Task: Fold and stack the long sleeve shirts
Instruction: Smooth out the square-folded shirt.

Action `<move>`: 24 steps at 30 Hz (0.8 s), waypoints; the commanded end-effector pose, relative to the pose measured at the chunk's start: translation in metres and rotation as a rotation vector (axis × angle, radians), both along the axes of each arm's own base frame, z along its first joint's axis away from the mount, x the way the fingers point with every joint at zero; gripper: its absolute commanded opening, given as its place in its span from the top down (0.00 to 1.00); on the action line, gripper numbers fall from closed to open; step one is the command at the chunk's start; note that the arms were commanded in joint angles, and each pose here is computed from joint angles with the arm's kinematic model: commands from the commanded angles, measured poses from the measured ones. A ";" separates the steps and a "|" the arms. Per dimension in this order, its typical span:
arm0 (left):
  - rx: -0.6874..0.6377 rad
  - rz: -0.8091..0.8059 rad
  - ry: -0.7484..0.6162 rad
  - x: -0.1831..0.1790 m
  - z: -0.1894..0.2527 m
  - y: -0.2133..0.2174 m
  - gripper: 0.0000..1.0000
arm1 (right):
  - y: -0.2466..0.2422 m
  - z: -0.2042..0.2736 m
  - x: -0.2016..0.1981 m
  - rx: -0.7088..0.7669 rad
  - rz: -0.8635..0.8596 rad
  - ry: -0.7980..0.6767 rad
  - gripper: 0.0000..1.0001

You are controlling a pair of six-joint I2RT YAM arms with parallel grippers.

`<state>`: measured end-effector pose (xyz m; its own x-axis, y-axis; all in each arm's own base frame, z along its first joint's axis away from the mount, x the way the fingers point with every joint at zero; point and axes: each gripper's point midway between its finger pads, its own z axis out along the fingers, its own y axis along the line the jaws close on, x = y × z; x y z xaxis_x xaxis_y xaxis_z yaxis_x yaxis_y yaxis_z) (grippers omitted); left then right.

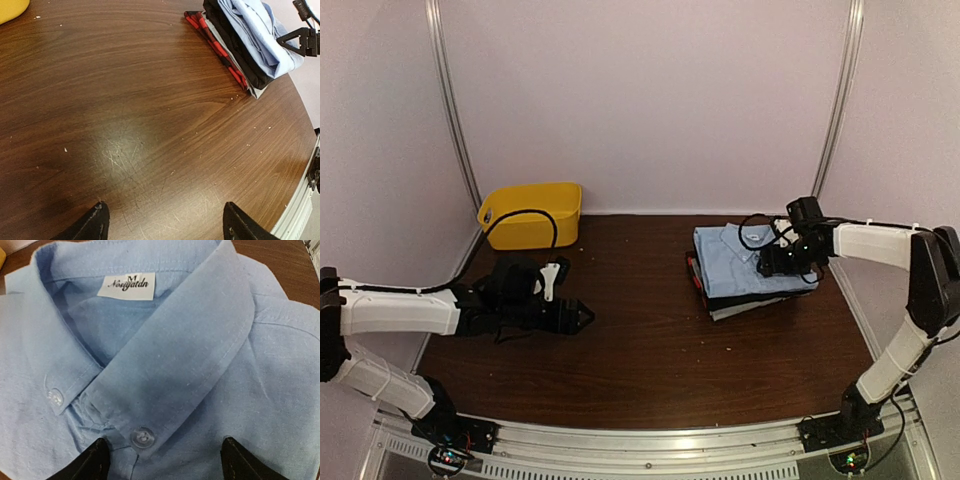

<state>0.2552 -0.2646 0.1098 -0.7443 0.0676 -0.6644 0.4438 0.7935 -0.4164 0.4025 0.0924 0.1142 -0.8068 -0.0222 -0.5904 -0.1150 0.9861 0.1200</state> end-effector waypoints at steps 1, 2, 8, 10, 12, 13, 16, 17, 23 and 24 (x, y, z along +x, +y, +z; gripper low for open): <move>-0.007 0.021 -0.053 0.009 0.013 0.003 0.20 | -0.002 -0.033 -0.002 -0.017 -0.016 0.042 0.21; -0.005 0.026 -0.059 0.010 0.014 0.004 0.19 | -0.005 -0.041 -0.006 -0.030 -0.021 0.059 0.21; 0.042 0.051 -0.079 0.015 0.019 0.013 0.14 | -0.003 -0.029 -0.012 -0.024 -0.025 0.044 0.18; 0.057 0.071 -0.093 0.020 0.023 0.017 0.12 | 0.000 -0.005 -0.009 0.000 -0.024 -0.009 0.17; 0.065 0.094 -0.109 0.026 0.028 0.021 0.10 | 0.002 0.023 -0.007 0.025 -0.024 -0.066 0.15; 0.070 0.105 -0.116 0.029 0.030 0.024 0.09 | 0.003 0.036 -0.007 0.037 -0.025 -0.094 0.14; 0.090 0.145 -0.144 0.039 0.039 0.033 0.06 | 0.001 0.070 -0.012 0.062 -0.044 -0.165 0.08; 0.098 0.158 -0.153 0.043 0.042 0.037 0.05 | -0.002 0.083 -0.016 0.068 -0.059 -0.194 0.05; 0.114 0.253 -0.215 0.070 0.073 0.065 0.03 | -0.024 0.111 -0.041 0.058 -0.158 -0.267 0.00; 0.109 0.276 -0.228 0.075 0.079 0.072 0.03 | -0.028 0.115 -0.045 0.054 -0.175 -0.278 0.00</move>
